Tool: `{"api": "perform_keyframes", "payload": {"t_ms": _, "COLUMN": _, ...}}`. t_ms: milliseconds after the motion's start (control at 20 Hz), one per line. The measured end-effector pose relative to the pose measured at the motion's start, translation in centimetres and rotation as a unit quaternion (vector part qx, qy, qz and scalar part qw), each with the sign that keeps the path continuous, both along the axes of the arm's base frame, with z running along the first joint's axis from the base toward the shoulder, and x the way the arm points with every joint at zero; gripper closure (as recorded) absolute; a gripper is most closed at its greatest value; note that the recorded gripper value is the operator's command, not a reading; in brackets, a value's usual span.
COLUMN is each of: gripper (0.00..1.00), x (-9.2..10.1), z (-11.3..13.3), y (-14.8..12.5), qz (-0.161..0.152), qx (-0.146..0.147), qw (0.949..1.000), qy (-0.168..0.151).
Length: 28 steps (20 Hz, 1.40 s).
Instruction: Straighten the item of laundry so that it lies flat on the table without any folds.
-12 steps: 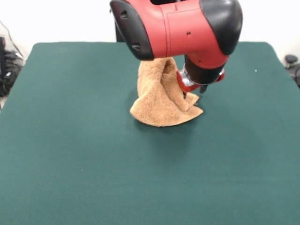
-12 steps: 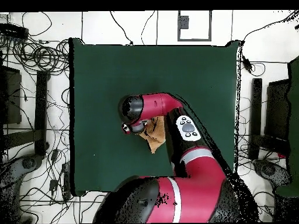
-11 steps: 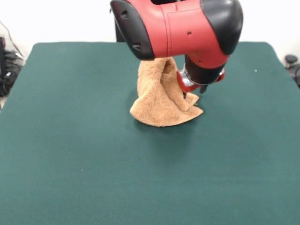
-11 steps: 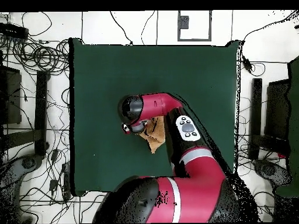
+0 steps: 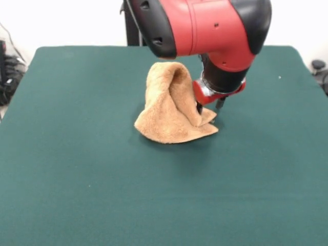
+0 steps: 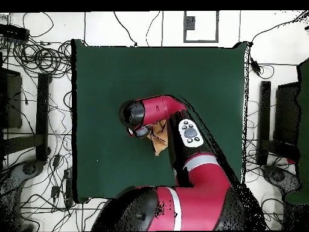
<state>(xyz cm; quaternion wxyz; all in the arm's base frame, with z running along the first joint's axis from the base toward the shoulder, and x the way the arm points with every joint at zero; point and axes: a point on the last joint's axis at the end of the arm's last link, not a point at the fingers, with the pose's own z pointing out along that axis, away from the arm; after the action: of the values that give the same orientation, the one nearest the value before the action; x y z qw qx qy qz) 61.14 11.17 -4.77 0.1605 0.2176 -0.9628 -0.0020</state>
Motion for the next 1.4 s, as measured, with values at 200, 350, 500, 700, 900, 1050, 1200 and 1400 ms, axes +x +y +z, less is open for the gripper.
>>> {"api": "perform_keyframes", "payload": {"t_ms": 200, "gripper": 0.0, "x": 0.8, "z": 0.1, "y": -0.3, "qz": 0.013, "qx": -0.003, "qw": 0.9992, "qy": -0.038}}
{"api": "perform_keyframes", "payload": {"t_ms": 350, "gripper": 0.0, "x": 1.7, "z": 0.1, "y": -0.8, "qz": 0.02, "qx": -0.004, "qw": 0.997, "qy": -0.074}}
{"api": "perform_keyframes", "payload": {"t_ms": 500, "gripper": 0.0, "x": 2.2, "z": 0.2, "y": -1.3, "qz": 0.02, "qx": -0.006, "qw": 0.9957, "qy": -0.091}}
{"api": "perform_keyframes", "payload": {"t_ms": 700, "gripper": 1.0, "x": 2.4, "z": 0.3, "y": -2.0, "qz": 0.019, "qx": -0.01, "qw": 0.9944, "qy": -0.103}}
{"api": "perform_keyframes", "payload": {"t_ms": 900, "gripper": 1.0, "x": 2.4, "z": 0.2, "y": -2.3, "qz": 0.019, "qx": -0.012, "qw": 0.9941, "qy": -0.106}}
{"api": "perform_keyframes", "payload": {"t_ms": 1050, "gripper": 1.0, "x": 2.4, "z": 0.2, "y": -2.2, "qz": 0.019, "qx": -0.012, "qw": 0.9941, "qy": -0.106}}
{"api": "perform_keyframes", "payload": {"t_ms": 1200, "gripper": 1.0, "x": 2.5, "z": 0.2, "y": -2.2, "qz": 0.019, "qx": -0.013, "qw": 0.9941, "qy": -0.106}}
{"api": "perform_keyframes", "payload": {"t_ms": 1400, "gripper": 1.0, "x": 2.6, "z": 0.5, "y": -2.4, "qz": 0.018, "qx": -0.013, "qw": 0.9939, "qy": -0.108}}
